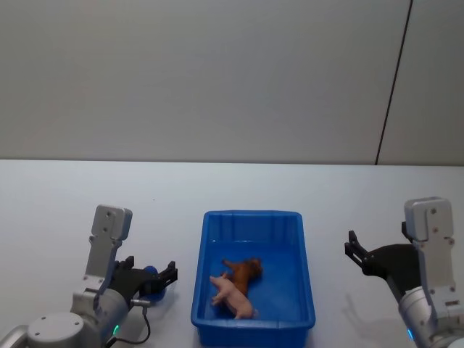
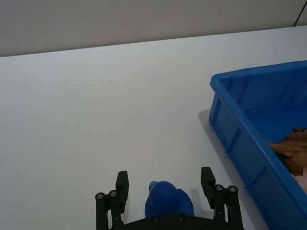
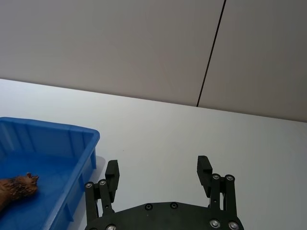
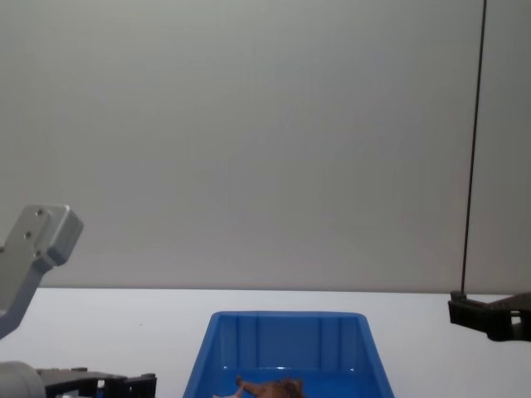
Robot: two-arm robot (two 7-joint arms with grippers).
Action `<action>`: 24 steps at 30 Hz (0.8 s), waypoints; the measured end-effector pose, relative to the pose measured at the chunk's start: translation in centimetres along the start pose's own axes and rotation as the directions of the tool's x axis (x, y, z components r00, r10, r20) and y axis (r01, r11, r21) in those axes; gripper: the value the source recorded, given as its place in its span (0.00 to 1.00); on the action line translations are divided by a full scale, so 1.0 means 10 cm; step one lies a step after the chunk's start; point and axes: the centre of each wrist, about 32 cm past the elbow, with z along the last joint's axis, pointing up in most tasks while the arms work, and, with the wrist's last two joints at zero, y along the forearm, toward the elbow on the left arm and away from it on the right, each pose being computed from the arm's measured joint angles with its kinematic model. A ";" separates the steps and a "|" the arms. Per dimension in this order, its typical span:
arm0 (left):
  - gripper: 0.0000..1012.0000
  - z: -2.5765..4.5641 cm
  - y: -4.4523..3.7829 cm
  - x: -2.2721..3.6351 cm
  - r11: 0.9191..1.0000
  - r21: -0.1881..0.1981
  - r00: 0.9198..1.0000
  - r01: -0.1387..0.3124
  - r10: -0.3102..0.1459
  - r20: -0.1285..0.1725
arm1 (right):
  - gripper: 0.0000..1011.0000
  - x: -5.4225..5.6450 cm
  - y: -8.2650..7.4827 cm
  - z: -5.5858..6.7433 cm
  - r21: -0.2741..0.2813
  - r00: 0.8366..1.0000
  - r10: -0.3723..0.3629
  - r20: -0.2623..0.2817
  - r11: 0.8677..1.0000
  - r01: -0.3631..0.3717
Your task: Pick up the two dolls from the table and place them into the box.
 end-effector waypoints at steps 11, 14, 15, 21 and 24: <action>0.67 -0.052 -0.051 0.023 0.999 0.038 1.000 0.003 -0.002 -0.023 | 0.99 0.00 0.00 0.00 0.000 1.000 0.000 0.000 1.000 0.000; 0.58 -0.066 -0.050 0.023 0.999 0.045 1.000 -0.001 0.002 -0.028 | 0.99 0.00 0.00 0.00 0.000 1.000 0.000 0.000 1.000 0.000; 0.53 -0.077 -0.046 0.023 0.999 0.048 1.000 -0.003 0.005 -0.031 | 0.99 0.00 0.00 0.00 0.000 1.000 0.000 0.000 1.000 0.000; 0.41 -0.104 -0.020 0.013 0.999 0.052 0.999 -0.013 0.015 -0.037 | 0.99 0.00 0.00 0.00 0.000 1.000 0.000 0.000 1.000 0.000; 0.37 -0.116 0.001 0.008 0.999 0.049 0.999 -0.018 0.020 -0.037 | 0.99 0.00 0.00 0.00 0.000 1.000 0.000 0.000 1.000 0.000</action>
